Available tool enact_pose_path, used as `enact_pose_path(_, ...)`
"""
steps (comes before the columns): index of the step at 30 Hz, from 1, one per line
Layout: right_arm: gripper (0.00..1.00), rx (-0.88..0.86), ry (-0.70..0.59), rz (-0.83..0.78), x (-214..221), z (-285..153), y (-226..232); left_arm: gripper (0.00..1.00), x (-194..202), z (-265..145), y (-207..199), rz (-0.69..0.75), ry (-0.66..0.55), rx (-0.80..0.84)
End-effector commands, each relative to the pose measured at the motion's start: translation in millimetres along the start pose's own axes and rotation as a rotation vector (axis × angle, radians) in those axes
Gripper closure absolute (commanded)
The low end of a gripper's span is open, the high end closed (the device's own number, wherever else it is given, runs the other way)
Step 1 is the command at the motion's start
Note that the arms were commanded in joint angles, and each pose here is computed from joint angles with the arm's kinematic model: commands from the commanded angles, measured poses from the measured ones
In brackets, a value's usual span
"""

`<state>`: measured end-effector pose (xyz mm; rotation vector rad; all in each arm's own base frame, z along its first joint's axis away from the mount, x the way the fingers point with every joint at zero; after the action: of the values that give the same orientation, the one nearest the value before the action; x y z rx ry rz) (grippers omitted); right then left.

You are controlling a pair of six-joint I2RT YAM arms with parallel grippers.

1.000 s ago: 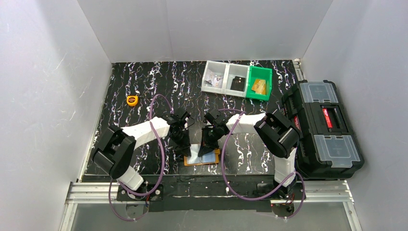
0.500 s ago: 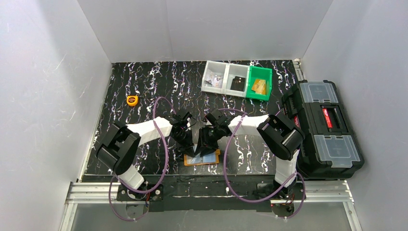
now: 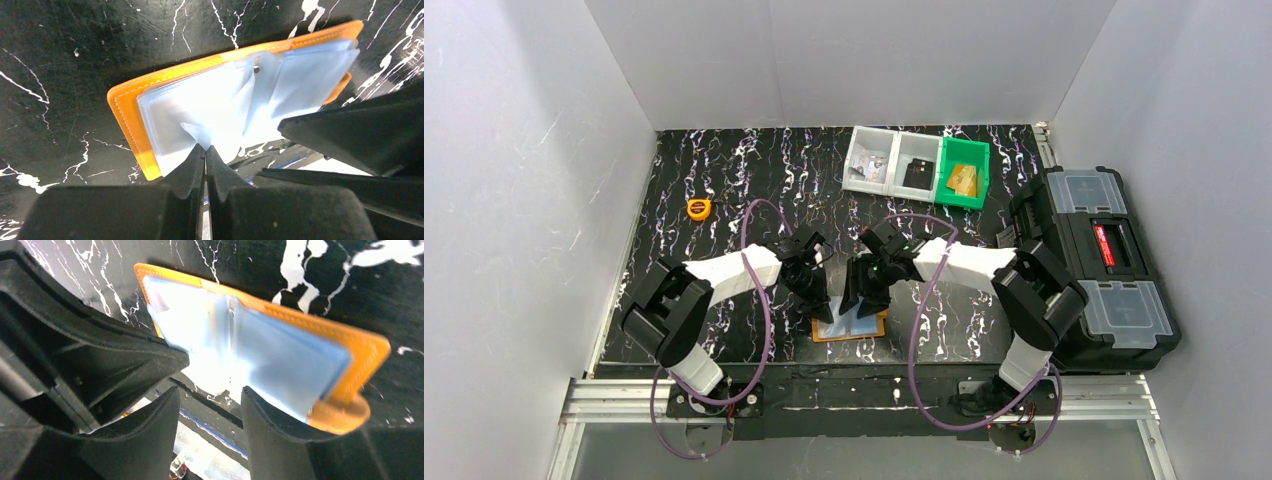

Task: Take the credit cards out of the card holder
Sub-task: Remove the credit card from the card holder.

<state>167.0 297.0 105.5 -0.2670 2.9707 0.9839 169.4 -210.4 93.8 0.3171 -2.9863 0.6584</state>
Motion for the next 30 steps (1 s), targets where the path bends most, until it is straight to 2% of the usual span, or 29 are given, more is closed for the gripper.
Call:
enact_pose_path(1,0.43,0.028,-0.086,-0.045,-9.7,-33.7,12.1,1.0,0.9,-14.2,-8.4,0.028,-0.032,0.047)
enact_pose_path(10,0.43,0.068,-0.151,-0.052,-8.4,-60.1,4.9,1.0,-2.4,-20.1,-28.9,0.049,-0.026,0.122)
enact_pose_path(25,0.43,0.139,-0.192,-0.019,2.9,-73.1,-19.2,1.0,-12.4,-6.2,-62.4,0.05,0.018,0.133)
enact_pose_path(30,0.41,0.156,-0.191,0.005,4.0,-70.0,-29.8,0.97,-13.7,-2.4,-67.6,0.034,0.036,0.132)
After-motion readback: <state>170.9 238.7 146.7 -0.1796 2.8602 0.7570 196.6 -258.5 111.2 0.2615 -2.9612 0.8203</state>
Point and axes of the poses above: each gripper's point midway between its finger pads, its own z axis out along the fingers, its own y axis along the line the jaws close on, x = y × z, the point moved 7 cm from there along -z, back along the fingers, and after that the axes turned 7 degrees about -z, right-handed, at the moved point
